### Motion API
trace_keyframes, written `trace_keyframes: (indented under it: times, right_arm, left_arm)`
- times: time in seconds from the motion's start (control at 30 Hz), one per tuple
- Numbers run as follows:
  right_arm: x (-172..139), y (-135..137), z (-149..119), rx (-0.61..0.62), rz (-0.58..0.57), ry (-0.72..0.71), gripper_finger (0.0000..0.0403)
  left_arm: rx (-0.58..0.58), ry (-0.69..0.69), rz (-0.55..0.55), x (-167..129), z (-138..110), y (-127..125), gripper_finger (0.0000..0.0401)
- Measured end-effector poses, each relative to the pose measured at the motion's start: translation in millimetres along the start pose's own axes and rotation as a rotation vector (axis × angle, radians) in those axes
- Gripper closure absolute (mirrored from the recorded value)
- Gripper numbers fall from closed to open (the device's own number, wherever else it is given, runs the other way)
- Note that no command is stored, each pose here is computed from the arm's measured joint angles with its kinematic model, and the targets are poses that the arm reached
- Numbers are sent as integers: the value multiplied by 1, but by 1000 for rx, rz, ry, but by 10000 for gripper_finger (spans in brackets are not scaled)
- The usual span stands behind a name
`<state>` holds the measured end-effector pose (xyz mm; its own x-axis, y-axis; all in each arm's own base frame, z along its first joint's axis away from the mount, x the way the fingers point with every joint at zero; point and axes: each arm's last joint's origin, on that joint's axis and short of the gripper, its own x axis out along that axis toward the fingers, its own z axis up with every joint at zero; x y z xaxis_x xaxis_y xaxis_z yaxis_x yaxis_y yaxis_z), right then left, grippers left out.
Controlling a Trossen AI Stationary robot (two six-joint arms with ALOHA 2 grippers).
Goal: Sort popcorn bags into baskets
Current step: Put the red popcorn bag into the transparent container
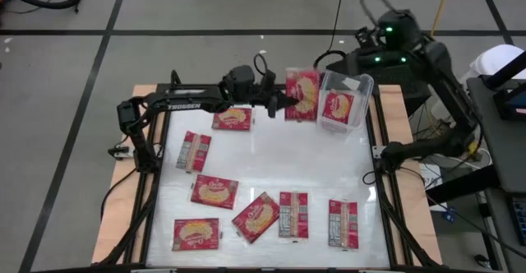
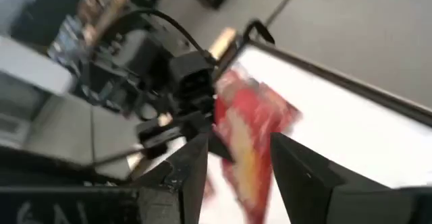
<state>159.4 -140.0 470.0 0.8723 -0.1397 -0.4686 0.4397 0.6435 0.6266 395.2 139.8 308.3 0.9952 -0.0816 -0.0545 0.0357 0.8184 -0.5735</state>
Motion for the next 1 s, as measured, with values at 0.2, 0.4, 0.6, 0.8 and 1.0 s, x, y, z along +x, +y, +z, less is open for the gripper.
trace_keyframes:
  times: [0.2,0.4,0.6,0.8,1.0]
  right_arm:
    - [30,-1,-2,-33,2,142,242]
    - [63,-5,-8,-88,16,309,221]
    - [77,-9,-8,-151,1,339,278]
    - [64,-3,-7,-267,-20,266,294]
    - [55,-5,-6,-355,-100,221,212]
  left_arm:
    - [-12,53,-21,9,-14,-5,375]
    - [35,62,-11,11,-18,-8,375]
    - [21,82,11,10,-19,-3,375]
    - [36,103,29,9,-19,-1,375]
    - [75,115,31,9,-21,-1,375]
